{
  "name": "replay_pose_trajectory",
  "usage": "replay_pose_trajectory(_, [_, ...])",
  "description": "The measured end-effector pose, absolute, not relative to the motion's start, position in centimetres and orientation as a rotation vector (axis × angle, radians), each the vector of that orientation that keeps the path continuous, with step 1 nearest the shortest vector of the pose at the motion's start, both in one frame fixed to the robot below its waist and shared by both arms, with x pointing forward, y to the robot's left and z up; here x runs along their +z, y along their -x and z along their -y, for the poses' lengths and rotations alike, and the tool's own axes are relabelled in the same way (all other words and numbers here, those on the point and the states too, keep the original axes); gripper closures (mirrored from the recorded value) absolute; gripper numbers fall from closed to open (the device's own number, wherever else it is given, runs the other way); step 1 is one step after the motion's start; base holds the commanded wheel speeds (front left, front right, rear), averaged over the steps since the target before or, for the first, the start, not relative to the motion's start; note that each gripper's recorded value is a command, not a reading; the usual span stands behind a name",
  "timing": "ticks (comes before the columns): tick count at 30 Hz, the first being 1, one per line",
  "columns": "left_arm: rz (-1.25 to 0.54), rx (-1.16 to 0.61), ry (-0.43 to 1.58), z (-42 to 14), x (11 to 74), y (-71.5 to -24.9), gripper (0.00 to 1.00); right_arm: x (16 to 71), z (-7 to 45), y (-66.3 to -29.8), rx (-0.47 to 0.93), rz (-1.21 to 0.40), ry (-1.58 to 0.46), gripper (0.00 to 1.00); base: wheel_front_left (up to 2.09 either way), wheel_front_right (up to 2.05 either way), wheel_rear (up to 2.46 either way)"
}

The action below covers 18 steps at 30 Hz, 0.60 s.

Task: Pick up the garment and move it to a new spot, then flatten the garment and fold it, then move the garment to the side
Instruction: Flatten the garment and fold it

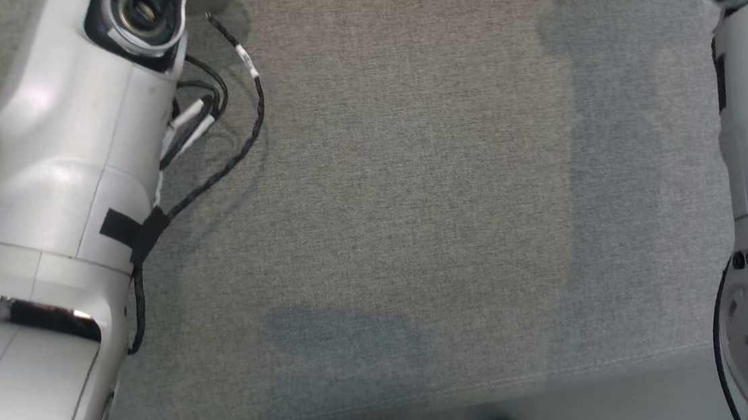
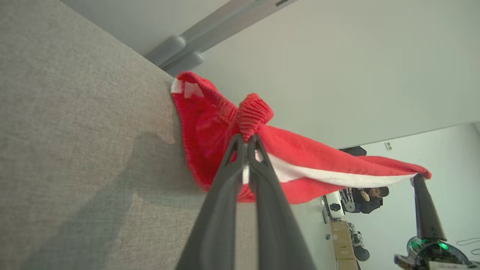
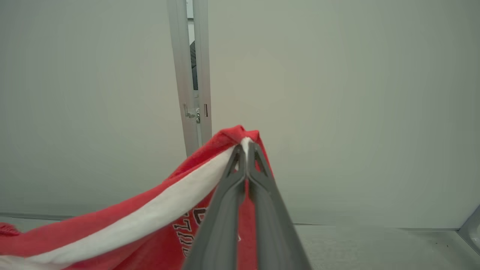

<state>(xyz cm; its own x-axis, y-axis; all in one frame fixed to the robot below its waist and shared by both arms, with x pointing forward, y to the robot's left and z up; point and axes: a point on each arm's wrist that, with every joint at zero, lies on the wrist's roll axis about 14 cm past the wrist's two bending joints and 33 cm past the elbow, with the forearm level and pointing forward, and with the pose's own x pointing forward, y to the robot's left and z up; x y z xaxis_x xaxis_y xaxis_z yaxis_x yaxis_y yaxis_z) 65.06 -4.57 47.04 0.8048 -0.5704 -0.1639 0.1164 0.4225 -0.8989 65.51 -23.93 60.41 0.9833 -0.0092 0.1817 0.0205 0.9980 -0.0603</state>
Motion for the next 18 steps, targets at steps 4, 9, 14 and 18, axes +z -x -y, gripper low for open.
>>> replay_pose_trajectory(4, [-0.606,-0.469,1.048,4.1,43.7,-62.2,1.0,55.5,23.9,-64.8,-0.001,0.051,0.041,1.0,0.0,0.0,0.0])
replay_pose_trajectory(9, [-0.697,-0.522,1.063,3.9,42.8,-58.2,1.0,51.1,24.1,-62.0,0.018,-0.117,0.036,1.0,0.0,0.0,0.0])
replay_pose_trajectory(14, [-0.736,-0.517,1.075,2.3,42.4,-54.2,1.0,47.8,24.0,-57.7,0.044,-0.269,0.007,1.0,0.0,0.0,0.0])
replay_pose_trajectory(18, [-0.743,-0.503,1.072,1.1,42.5,-51.2,1.0,46.9,24.2,-54.1,0.06,-0.336,-0.013,1.0,0.0,0.0,0.0])
